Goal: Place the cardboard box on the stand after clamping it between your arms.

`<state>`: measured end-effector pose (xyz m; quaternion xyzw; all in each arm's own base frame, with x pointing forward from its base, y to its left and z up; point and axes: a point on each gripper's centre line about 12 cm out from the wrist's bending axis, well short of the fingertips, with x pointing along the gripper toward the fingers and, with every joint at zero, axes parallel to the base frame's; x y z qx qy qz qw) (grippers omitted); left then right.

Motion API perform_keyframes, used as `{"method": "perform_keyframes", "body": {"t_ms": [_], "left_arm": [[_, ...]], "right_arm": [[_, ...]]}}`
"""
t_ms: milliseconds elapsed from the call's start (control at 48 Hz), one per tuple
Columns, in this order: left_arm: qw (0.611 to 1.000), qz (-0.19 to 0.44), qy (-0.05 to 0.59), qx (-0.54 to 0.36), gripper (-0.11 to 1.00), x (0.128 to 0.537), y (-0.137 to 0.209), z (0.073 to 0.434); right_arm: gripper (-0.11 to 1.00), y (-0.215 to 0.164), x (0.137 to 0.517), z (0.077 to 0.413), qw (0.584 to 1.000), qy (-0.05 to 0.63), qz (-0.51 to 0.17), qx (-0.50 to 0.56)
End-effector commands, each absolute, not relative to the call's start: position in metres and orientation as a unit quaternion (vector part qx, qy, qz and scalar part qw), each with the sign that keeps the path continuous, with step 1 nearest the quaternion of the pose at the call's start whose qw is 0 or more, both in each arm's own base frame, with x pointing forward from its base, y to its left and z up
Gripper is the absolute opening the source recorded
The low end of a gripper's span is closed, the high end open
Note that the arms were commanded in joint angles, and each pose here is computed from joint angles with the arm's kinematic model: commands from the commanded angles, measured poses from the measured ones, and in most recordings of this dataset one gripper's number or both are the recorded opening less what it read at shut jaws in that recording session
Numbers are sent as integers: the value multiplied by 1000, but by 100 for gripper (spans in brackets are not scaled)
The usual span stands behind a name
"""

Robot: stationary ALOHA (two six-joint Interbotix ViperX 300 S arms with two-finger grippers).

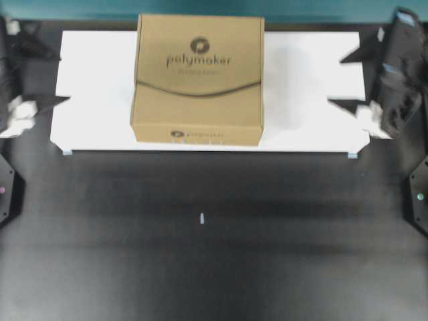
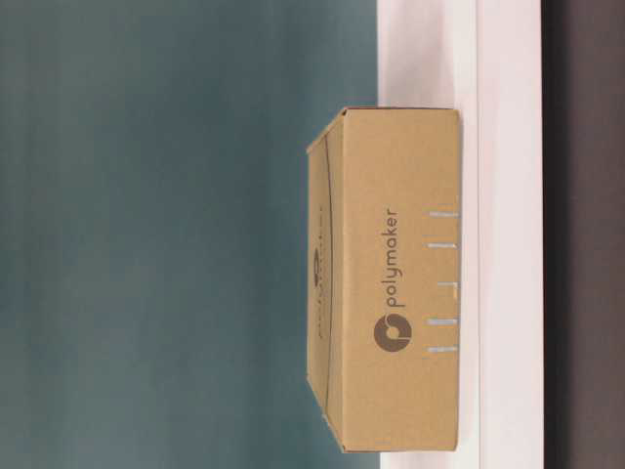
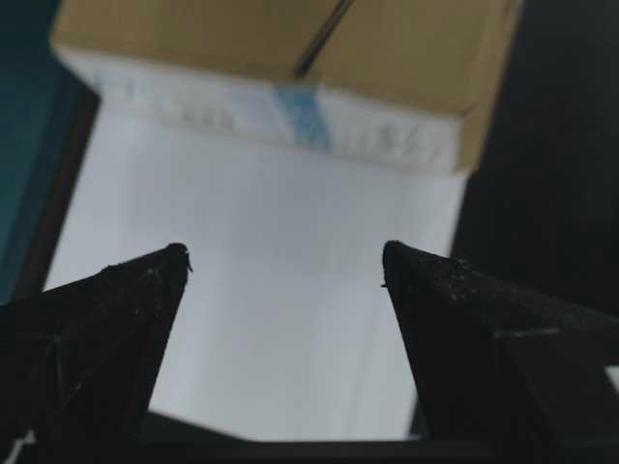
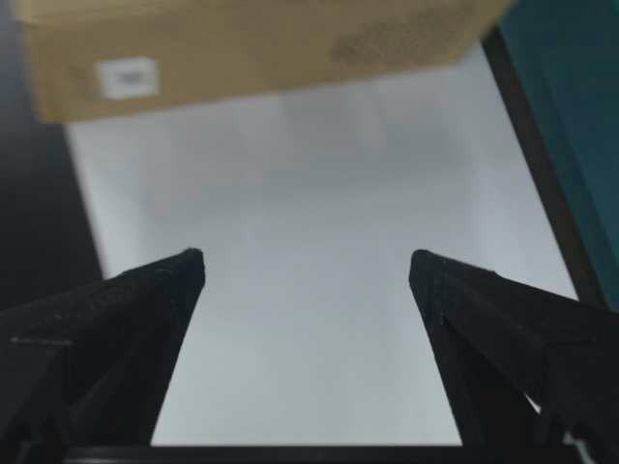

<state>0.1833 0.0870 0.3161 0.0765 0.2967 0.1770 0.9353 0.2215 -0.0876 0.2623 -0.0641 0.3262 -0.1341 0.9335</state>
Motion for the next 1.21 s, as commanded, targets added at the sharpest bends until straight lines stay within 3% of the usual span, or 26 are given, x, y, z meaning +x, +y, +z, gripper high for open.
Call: {"method": "perform_keyframes", "body": {"t_ms": [0, 313, 604, 813, 1188], "left_arm": [[948, 168, 261, 72, 79, 178, 76, 329], [977, 91, 192, 20, 79, 164, 32, 345], [991, 2, 133, -2, 79, 155, 0, 361], [992, -2, 130, -7, 79, 156, -2, 356], [996, -3, 87, -1, 78, 149, -2, 356]], "right_arm": [[82, -77, 215, 277, 946, 291, -127, -71], [82, -37, 183, 313, 975, 186, -75, -95], [82, -3, 156, 324, 993, 118, -5, -13], [82, 3, 145, 310, 993, 113, 6, 46], [82, 3, 141, 315, 998, 32, 8, 55]]}}
